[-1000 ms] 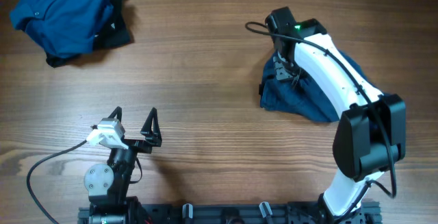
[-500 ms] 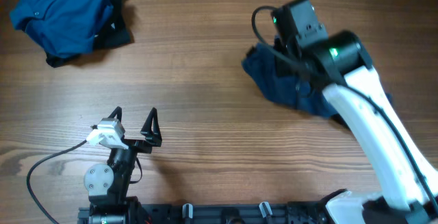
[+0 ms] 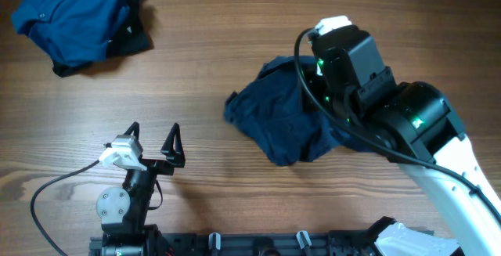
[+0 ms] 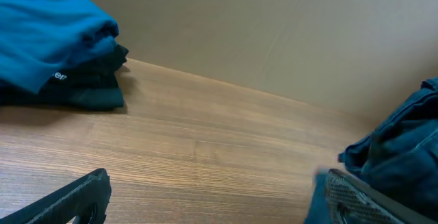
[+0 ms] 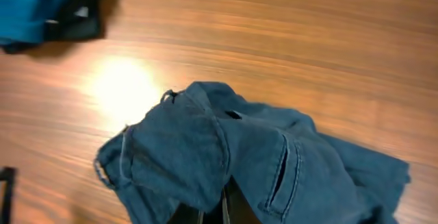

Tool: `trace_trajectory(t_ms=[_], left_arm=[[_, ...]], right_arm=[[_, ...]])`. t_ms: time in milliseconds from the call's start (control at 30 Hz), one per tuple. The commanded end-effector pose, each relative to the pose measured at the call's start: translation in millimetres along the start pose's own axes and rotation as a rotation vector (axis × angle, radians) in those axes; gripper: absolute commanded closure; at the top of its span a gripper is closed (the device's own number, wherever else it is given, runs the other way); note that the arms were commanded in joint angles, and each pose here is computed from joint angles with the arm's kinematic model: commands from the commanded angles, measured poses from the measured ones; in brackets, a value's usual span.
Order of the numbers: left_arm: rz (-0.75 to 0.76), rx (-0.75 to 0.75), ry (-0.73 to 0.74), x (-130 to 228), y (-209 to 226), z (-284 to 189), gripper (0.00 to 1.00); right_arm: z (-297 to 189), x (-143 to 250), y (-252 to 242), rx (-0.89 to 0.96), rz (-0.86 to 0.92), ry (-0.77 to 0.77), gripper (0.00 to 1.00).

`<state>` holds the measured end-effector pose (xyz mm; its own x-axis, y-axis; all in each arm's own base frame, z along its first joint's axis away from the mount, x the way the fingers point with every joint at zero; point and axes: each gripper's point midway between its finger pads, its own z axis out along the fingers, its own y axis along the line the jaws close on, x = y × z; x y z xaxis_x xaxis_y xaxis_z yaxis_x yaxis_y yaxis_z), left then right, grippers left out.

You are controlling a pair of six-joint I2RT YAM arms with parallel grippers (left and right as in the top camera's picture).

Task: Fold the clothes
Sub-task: 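Lift the trousers with the right gripper and shake them open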

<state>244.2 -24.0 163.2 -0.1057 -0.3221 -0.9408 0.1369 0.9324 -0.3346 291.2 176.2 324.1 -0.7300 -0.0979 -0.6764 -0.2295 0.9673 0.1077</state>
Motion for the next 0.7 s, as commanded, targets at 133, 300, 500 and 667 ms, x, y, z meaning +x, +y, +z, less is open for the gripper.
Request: trace_trajectory(t_ms=[133,300,500,667], left_arm=[[-0.009,-0.020,-0.005,1,5,0,0.00],[-0.009,-0.020,-0.005,1,5,0,0.00],[-0.009,-0.021,-0.005,1,5,0,0.00],[-0.009,-0.021,-0.005,1,5,0,0.00]], right_arm=[[-25,-29,15,-0.103,0.080,-0.133,0.96],[-65,-51,-2,-0.078,0.138,-0.302,0.96],[-111,-58,-25,-0.049,0.180,-0.436,0.96],[-135,-56,-45,0.008,0.213,-0.506,0.96]])
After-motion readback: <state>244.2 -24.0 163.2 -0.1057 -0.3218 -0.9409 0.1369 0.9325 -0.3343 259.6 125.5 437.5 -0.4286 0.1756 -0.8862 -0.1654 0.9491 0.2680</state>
